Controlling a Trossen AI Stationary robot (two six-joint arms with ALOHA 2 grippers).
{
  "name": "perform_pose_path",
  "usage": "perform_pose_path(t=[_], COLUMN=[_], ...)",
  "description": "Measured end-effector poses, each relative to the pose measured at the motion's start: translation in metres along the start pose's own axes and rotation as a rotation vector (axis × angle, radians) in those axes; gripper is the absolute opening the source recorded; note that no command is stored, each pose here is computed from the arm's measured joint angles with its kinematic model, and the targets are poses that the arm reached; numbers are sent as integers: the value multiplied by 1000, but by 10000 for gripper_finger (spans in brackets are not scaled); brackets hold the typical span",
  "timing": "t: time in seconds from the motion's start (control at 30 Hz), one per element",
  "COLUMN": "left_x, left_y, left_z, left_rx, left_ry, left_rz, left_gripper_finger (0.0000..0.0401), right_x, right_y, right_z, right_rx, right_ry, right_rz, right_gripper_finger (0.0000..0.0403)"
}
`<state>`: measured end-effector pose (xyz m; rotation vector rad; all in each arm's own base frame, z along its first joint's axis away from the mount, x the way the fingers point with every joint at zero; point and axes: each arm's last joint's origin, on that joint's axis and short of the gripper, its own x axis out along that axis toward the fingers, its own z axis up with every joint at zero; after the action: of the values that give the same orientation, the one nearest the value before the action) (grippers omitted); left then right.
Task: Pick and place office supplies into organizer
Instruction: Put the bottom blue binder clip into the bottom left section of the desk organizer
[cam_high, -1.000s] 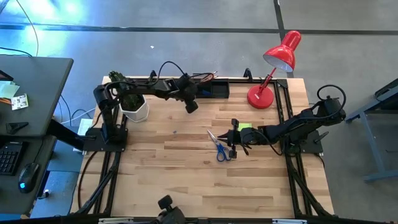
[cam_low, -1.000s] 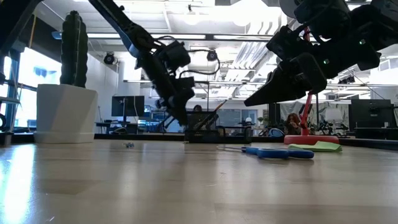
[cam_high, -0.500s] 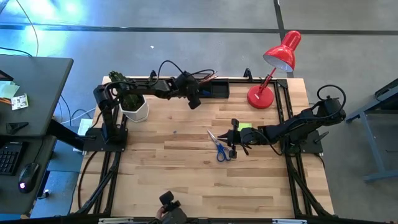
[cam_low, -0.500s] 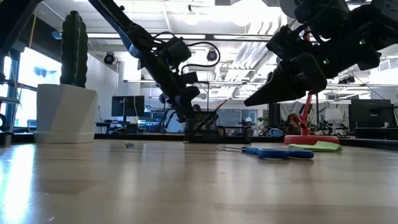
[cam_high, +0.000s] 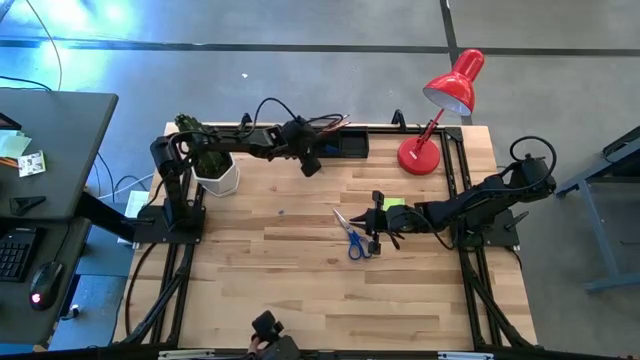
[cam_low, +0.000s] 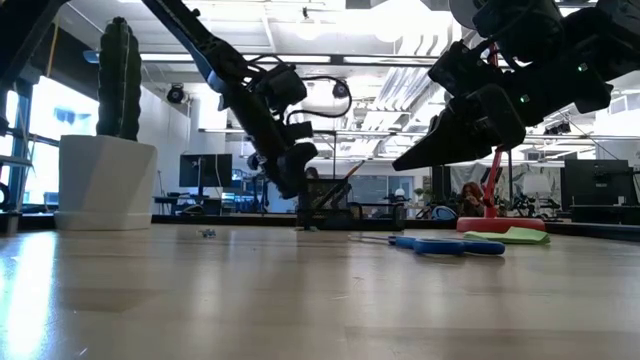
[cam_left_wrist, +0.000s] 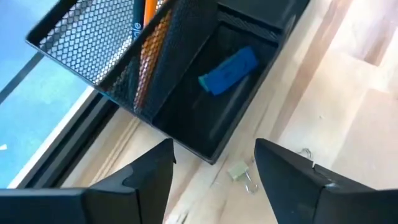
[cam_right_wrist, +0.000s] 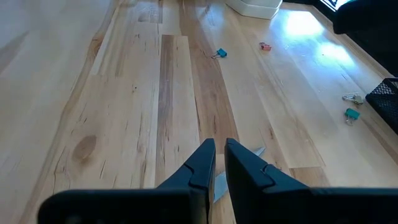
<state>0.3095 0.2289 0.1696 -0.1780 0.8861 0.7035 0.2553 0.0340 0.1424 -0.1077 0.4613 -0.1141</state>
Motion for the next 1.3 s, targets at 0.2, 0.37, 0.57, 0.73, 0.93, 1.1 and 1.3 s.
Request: perform_pose_path(t=[0.2,0.37,0.57,0.73,0.93,1.1,1.3], left_x=[-2,6,9,-10,-50,-84,-122], left_y=[-16,-47,-61,-65,-88,-106,-131], left_z=[-1,-10,-17,-19,-34,-68,-110], left_rx=[1,180,267,212,201,140,122], left_ry=[12,1,46,105,12,-91,-182], left_rz=[-161,-236,-183,-202,-240,-322,-395], left_gripper_finger=[197,171,143,120,80,48,21], right_x=[0,0,0,0,2,7,32], right_y=[0,0,0,-2,-8,-14,-29], right_z=[0,0,0,0,-2,-3,11], right_rx=[0,0,5,45,130,203,209], right_ry=[0,1,2,4,15,-11,-107], right_rz=[0,1,4,-21,-83,-132,-178], right_gripper_finger=[30,28,28,27,26,43,89])
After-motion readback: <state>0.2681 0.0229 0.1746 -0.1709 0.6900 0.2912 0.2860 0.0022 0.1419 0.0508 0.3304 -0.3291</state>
